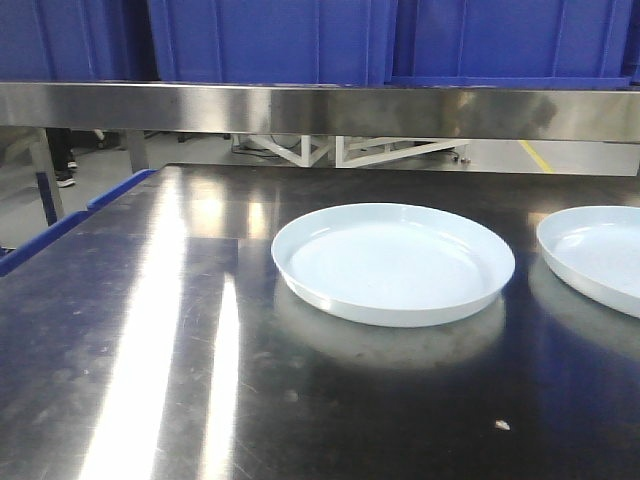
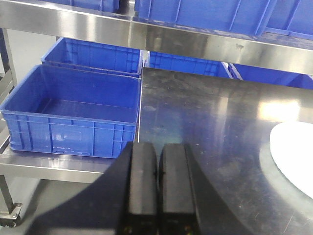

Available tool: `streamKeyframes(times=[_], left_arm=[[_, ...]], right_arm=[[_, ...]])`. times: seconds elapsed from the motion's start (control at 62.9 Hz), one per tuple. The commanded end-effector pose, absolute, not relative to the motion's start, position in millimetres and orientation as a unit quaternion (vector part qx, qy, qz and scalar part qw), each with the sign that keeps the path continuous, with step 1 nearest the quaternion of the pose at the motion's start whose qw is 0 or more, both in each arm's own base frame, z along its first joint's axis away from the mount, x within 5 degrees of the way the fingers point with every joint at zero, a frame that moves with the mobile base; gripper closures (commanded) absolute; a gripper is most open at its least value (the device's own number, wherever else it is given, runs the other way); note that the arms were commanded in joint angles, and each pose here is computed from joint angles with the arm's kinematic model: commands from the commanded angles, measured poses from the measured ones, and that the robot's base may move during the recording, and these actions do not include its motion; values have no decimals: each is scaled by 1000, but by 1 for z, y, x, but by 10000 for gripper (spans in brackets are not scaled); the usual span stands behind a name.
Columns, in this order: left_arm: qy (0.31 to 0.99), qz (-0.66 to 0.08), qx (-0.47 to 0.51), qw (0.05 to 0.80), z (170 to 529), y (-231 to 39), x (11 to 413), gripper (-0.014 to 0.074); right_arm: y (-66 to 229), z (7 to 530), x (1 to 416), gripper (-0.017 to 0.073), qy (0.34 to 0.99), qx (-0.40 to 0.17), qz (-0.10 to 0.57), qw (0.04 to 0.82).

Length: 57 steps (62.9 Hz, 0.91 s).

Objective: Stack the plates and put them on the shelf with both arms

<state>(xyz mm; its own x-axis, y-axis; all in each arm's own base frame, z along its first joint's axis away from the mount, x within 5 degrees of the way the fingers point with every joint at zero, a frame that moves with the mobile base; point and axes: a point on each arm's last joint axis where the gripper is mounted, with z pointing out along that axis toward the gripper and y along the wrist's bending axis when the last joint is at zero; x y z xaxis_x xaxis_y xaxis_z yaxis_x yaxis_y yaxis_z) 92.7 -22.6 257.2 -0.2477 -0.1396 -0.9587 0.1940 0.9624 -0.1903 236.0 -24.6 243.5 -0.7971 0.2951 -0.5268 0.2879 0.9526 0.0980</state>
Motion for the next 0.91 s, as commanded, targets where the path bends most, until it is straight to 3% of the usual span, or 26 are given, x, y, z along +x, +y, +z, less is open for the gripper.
streamKeyframes(times=[0.0, 0.429, 0.891], left_arm=[[739, -140, 8, 659, 276, -21, 95, 507], [739, -140, 8, 659, 276, -21, 95, 507], [739, -140, 8, 659, 276, -21, 95, 507]], right_arm=[[-35, 266, 252, 135, 930, 163, 2, 329], [-63, 261, 268, 135, 919, 206, -13, 336], [-69, 236, 283, 135, 926, 211, -14, 312]])
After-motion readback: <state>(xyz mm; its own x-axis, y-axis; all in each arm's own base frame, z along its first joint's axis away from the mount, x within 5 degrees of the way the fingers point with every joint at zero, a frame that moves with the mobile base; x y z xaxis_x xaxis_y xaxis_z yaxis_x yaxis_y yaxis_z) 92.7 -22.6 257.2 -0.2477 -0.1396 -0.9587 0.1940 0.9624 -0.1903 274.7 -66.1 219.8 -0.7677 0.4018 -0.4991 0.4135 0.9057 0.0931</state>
